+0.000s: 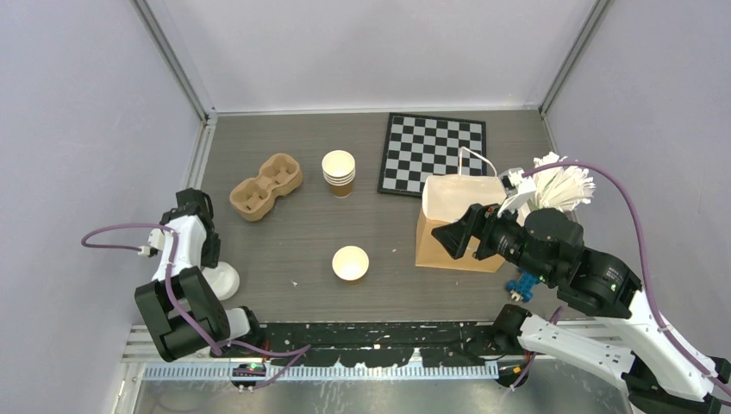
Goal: Pack the takeout coffee
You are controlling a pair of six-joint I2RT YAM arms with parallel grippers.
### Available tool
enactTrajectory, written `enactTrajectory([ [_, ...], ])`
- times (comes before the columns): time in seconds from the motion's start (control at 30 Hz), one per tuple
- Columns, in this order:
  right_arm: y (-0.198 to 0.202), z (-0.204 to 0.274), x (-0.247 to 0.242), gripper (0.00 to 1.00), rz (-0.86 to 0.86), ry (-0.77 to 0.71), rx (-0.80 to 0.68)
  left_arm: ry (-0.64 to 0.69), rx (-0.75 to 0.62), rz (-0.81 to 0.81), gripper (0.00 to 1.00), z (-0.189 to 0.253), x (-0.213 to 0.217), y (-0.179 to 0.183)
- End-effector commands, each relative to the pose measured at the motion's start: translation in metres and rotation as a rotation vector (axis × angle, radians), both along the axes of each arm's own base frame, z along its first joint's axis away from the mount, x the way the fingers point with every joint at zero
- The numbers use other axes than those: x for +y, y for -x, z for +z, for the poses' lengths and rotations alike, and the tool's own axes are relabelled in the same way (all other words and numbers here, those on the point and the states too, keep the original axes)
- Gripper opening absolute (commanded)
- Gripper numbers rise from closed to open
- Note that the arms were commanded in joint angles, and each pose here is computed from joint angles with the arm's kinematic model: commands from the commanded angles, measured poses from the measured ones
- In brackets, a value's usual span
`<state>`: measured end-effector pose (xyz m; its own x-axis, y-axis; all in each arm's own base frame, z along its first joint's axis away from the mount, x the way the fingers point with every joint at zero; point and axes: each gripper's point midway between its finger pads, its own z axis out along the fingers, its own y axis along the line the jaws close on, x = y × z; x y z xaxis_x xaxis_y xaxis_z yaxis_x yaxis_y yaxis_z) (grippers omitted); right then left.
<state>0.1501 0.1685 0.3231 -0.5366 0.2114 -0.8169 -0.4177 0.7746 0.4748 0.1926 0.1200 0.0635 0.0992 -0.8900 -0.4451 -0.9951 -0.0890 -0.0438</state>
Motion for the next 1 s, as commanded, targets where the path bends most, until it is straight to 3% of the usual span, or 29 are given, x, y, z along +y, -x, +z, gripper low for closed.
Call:
enactTrajectory([
  [0.0,-0.002,0.018,0.001,0.85,-0.008,-0.048,-0.039,-0.024,0.002,0.021,0.19,-0.001,0.005,0.001],
  [0.07,-0.002,0.018,0.000,0.85,-0.009,-0.048,-0.038,-0.023,-0.001,0.020,0.12,-0.001,0.005,0.001],
  [0.23,-0.002,0.016,0.000,0.85,-0.010,-0.045,-0.035,-0.031,-0.024,0.006,0.13,0.011,0.006,-0.002],
  [0.3,-0.002,0.016,0.001,0.85,-0.008,-0.046,-0.033,-0.031,-0.033,-0.005,0.01,0.015,0.005,-0.003],
  [0.33,-0.002,0.016,0.001,0.85,-0.008,-0.046,-0.033,-0.029,-0.038,-0.016,0.00,0.017,0.004,-0.004],
  [0.97,-0.003,0.013,0.005,0.85,-0.004,-0.053,-0.021,-0.014,-0.063,-0.131,0.00,0.044,-0.008,0.004],
])
